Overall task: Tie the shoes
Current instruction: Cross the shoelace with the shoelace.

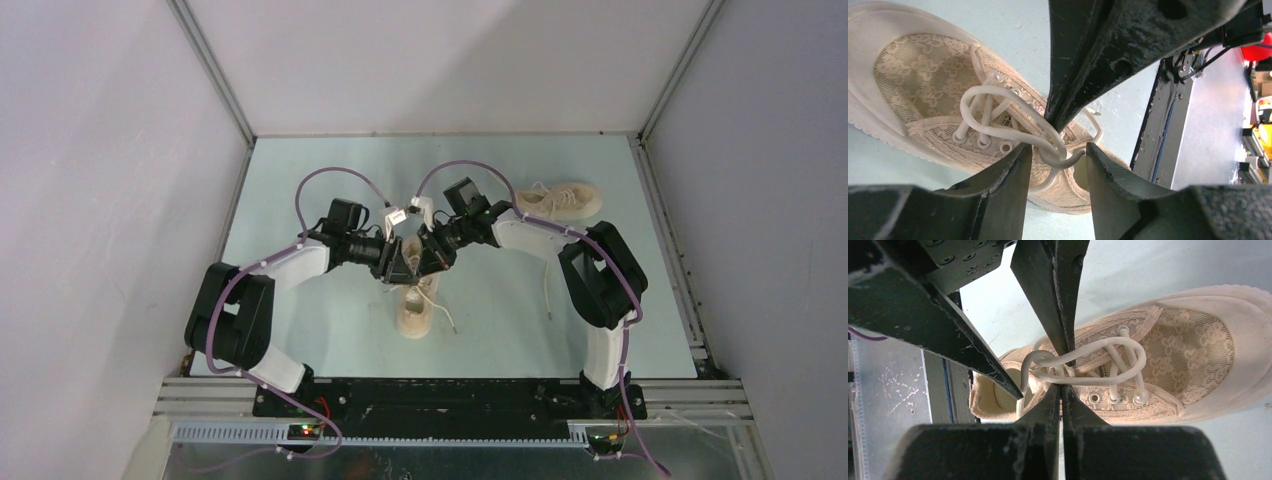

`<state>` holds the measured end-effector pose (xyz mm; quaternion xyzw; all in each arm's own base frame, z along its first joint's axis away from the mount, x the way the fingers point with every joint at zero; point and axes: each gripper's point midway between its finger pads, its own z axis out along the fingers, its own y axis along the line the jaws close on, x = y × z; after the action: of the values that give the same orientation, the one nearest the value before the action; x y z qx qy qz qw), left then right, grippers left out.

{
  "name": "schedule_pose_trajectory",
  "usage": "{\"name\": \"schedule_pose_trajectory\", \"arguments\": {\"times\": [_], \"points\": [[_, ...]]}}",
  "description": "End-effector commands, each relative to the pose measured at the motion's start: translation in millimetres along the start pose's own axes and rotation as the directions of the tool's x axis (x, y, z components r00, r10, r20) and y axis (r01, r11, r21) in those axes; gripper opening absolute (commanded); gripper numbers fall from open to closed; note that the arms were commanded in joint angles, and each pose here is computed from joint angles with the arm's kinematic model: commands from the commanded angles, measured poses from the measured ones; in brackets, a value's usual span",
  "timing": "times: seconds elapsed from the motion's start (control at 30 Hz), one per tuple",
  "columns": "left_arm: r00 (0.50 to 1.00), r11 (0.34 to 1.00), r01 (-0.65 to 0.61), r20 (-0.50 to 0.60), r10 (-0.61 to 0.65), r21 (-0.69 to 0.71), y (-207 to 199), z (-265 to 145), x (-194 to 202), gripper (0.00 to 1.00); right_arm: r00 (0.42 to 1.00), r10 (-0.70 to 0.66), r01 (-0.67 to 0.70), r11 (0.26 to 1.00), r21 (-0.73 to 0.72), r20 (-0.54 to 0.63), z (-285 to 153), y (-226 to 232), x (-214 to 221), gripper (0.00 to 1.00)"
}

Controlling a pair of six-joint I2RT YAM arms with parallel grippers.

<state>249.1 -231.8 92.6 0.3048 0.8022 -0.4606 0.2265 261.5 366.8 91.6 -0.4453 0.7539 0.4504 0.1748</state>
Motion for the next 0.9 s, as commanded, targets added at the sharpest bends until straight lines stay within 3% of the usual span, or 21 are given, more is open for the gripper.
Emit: {"name": "schedule_pose_trajectory", "arguments": {"times": [0.0,0.57,0.77,0.87], "points": [[0.996,0.995,-0.088,0.021,0.087,0.052,-9.4,-3.6,-17.1,0.49,0.998,-0.046,0.047,0.999,-0.018,0.053,-4.6,5.4,-24.4,0.0],[0.984,0.984,-0.169,-0.051,0.171,0.052,-7.4,2.3,-9.6,0.39,0.998,-0.036,0.038,0.999,-0.022,0.053,-5.0,5.6,-24.1,0.0],[0.979,0.981,-0.189,-0.067,0.192,0.051,-6.8,5.7,-9.3,0.28,0.998,-0.031,0.032,0.999,-0.023,0.051,-5.2,5.3,-23.5,0.0],[0.978,0.98,-0.193,-0.065,0.197,0.053,-7.0,5.8,-10.4,0.16,0.998,-0.03,0.032,0.999,-0.026,0.051,-4.8,6.0,-23.2,0.0]]}}
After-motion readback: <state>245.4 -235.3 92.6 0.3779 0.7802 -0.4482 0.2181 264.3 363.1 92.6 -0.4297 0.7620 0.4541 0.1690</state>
